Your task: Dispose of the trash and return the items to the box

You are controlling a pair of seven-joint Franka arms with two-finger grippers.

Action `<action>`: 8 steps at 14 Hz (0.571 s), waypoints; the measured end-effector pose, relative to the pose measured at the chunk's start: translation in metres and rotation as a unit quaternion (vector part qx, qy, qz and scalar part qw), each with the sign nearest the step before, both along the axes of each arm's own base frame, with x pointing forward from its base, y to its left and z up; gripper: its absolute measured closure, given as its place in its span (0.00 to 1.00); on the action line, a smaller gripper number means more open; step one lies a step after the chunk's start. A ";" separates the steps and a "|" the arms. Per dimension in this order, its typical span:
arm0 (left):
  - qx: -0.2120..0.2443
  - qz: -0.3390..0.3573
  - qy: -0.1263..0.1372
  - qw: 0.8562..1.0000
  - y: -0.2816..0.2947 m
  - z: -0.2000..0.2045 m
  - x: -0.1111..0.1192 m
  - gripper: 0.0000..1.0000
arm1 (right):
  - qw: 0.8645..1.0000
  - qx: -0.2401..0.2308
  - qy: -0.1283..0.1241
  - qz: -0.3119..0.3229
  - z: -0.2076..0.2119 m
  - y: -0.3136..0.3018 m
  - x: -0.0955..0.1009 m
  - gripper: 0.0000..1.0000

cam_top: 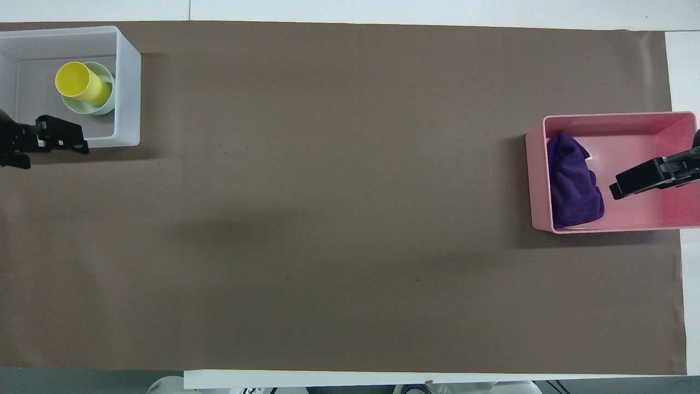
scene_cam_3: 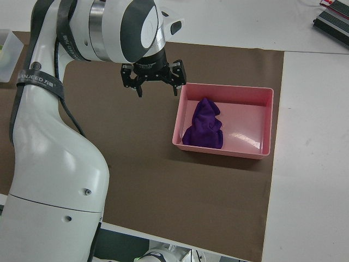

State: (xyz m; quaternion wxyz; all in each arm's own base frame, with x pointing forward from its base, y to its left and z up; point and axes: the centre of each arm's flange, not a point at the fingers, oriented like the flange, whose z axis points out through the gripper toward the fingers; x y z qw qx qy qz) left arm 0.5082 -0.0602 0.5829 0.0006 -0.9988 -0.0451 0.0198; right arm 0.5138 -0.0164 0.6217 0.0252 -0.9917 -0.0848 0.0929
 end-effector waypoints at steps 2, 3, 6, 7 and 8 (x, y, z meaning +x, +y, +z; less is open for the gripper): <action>-0.001 -0.048 0.008 0.999 0.002 0.017 -0.015 0.00 | 1.000 0.000 0.000 0.000 0.000 0.000 0.000 0.00; -0.002 -0.060 0.004 0.998 0.005 0.024 -0.016 0.00 | 1.000 0.000 0.000 -0.001 0.000 -0.001 0.000 0.00; -0.004 -0.065 -0.017 0.998 0.009 0.044 -0.006 0.00 | 1.000 0.000 0.001 -0.001 -0.001 -0.001 0.000 0.00; -0.004 -0.066 -0.024 0.998 0.009 0.051 -0.001 0.00 | 1.000 0.000 0.001 -0.001 -0.001 -0.001 0.000 0.00; -0.003 -0.067 -0.026 0.997 0.009 0.056 0.003 0.00 | 1.000 0.000 0.001 -0.001 -0.001 -0.001 0.000 0.00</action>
